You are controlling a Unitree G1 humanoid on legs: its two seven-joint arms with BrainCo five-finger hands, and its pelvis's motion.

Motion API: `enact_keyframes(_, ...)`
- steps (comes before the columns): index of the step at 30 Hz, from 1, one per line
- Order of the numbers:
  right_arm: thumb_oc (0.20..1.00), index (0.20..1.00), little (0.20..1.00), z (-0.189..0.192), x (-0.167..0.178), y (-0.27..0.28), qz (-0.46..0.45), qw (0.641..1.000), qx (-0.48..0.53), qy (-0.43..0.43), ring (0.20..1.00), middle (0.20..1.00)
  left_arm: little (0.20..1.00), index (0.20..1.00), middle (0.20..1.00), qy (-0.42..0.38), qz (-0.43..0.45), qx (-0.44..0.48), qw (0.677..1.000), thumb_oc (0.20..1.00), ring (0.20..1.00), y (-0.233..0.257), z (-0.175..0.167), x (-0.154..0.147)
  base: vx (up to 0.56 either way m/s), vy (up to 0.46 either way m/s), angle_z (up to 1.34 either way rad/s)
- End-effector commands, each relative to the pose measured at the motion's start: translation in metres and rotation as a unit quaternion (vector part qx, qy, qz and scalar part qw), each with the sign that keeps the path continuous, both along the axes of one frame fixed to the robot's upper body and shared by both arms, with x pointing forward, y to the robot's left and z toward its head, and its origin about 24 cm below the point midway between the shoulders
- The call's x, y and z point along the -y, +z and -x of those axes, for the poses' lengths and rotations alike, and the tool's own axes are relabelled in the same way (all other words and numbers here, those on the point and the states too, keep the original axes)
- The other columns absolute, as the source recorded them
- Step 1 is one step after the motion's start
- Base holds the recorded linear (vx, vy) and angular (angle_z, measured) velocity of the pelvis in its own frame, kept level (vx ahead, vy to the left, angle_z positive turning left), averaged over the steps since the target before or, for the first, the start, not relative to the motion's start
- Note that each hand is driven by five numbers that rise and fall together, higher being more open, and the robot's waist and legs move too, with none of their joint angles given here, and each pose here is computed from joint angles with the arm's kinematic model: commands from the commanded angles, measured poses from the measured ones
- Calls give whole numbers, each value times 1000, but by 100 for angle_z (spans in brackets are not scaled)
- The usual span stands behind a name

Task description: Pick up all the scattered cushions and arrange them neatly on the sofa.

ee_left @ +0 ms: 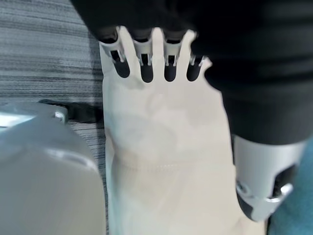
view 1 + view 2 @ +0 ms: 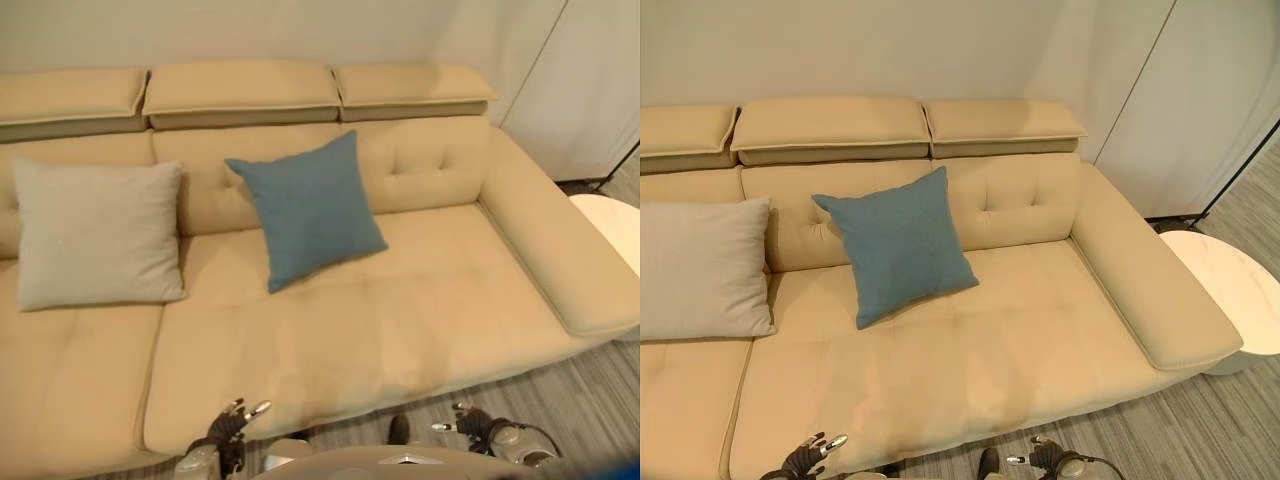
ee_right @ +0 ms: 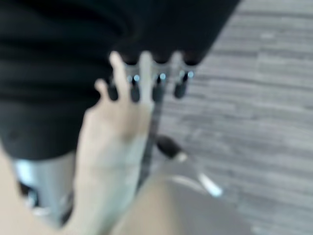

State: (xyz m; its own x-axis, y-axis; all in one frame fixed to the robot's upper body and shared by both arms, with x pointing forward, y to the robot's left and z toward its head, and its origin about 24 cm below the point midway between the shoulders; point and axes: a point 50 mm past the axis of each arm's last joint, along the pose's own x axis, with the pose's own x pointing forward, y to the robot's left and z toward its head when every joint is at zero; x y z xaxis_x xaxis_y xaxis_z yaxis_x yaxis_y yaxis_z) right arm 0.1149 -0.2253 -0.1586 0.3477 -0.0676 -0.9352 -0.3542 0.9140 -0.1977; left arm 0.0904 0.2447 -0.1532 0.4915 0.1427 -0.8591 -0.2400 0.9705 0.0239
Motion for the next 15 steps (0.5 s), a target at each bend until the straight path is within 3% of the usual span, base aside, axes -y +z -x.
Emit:
enact_keyframes(1, 1000, 1000, 1000, -25, 17, 12, 33, 999, 39, 15, 1000, 1000, 1000, 1000, 1000, 2, 3, 28, 1000, 1000, 1000, 2, -14, 8, 52, -154, -20)
enact_keyframes(15, 1000, 1000, 1000, -20, 18, 11, 29, 999, 40, 1, 1000, 1000, 1000, 1000, 1000, 51, 20, 18, 998, 1000, 1000, -4, -3, 17, 18, -76, -1)
